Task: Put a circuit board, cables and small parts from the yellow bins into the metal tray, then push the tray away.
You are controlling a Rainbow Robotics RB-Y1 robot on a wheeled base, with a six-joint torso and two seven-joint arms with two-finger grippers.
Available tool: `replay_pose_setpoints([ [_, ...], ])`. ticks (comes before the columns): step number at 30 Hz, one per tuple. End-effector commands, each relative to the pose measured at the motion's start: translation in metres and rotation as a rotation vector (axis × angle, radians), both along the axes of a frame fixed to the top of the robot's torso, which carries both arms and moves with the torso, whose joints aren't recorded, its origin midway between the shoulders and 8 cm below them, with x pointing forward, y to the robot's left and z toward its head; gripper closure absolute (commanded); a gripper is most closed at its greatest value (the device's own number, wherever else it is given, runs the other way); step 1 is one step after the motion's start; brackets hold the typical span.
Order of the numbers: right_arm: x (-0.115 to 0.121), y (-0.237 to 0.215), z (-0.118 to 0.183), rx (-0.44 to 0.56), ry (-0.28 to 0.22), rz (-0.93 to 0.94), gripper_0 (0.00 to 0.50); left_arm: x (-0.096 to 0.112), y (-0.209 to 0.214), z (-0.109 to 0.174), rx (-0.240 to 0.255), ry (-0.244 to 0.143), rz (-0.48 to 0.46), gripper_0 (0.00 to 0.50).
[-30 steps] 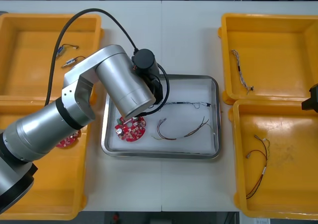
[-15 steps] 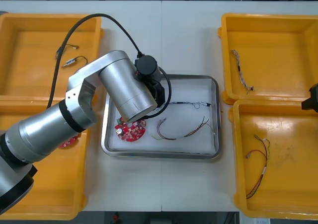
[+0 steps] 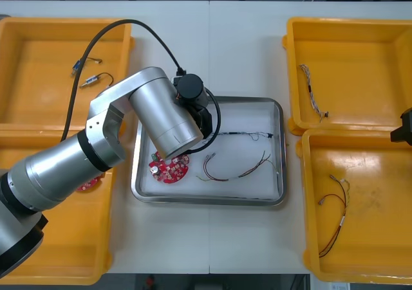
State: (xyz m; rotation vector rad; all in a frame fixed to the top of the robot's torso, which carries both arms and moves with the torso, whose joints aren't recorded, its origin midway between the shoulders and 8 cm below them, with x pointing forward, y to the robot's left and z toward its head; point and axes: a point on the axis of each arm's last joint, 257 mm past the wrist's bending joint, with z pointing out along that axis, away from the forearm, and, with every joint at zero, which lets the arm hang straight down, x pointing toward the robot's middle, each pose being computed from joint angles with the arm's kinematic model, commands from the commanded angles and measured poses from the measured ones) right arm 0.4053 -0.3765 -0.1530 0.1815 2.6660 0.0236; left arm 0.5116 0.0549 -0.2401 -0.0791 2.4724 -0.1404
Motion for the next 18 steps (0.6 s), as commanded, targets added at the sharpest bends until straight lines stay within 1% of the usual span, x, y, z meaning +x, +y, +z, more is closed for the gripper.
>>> replay_pose_setpoints([
  [1,-0.0003,-0.0016,0.0107,0.018,-0.039,-0.030,0.000,0.0038,-0.0274,0.0223,-0.050,-0.045,-0.006,0.167],
  [2,-0.0003,-0.0025,0.0113,0.017,-0.040,-0.031,0.000,0.0038,-0.0274,0.0223,-0.050,-0.045,-0.006,0.153],
  [7,0.0000,-0.0025,0.0140,0.018,-0.049,-0.033,0.000,0.0038,-0.0274,0.0223,-0.050,-0.045,-0.006,0.118],
  [9,0.0000,-0.0026,0.0150,0.019,-0.052,-0.032,0.000,0.0038,-0.0274,0.0223,-0.050,-0.045,-0.006,0.090],
  [10,0.0001,-0.0030,0.0153,0.019,-0.053,-0.033,0.000,0.0038,-0.0274,0.0223,-0.050,-0.045,-0.006,0.067],
  [12,0.0001,-0.0032,0.0150,0.020,-0.051,-0.033,0.000,0.0038,-0.0274,0.0223,-0.050,-0.045,-0.006,0.041],
  [13,0.0000,-0.0020,0.0146,0.022,-0.051,-0.030,0.000,0.0038,-0.0274,0.0223,-0.050,-0.045,-0.006,0.014],
  [14,-0.0001,-0.0019,0.0152,0.022,-0.051,-0.029,0.000,0.0038,-0.0274,0.0223,-0.050,-0.045,-0.006,0.000],
  [18,-0.0003,-0.0012,0.0151,0.023,-0.051,-0.026,0.000,0.0038,-0.0274,0.0223,-0.050,-0.045,-0.006,0.000],
])
